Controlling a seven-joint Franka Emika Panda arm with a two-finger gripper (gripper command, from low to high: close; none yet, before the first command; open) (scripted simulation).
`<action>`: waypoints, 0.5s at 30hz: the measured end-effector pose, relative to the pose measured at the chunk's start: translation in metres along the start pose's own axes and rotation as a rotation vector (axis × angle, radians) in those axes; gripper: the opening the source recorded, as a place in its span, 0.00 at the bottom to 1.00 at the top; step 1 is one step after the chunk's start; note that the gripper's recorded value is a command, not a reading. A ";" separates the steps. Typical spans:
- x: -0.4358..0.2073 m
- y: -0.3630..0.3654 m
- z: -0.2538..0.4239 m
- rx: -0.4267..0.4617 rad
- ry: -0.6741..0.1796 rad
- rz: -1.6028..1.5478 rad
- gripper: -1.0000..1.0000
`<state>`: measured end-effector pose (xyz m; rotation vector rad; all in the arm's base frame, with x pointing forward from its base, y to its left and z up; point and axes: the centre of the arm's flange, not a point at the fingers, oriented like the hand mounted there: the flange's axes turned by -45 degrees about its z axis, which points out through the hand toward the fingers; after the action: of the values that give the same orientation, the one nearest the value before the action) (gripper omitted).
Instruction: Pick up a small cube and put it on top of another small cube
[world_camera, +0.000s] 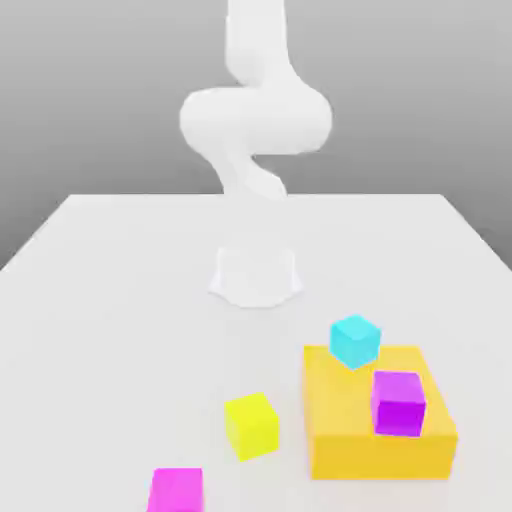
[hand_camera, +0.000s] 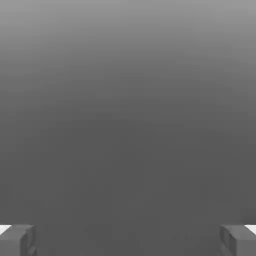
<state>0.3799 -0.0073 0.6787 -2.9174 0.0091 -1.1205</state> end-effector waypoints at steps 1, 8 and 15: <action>0.000 0.003 0.020 0.005 -0.029 -0.001 0.50; -0.017 0.024 0.149 0.026 -0.214 -0.005 0.50; -0.066 0.045 0.268 0.030 -0.396 -0.010 0.50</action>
<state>0.5105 -0.0478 0.4347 -3.0555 -0.0266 -0.5208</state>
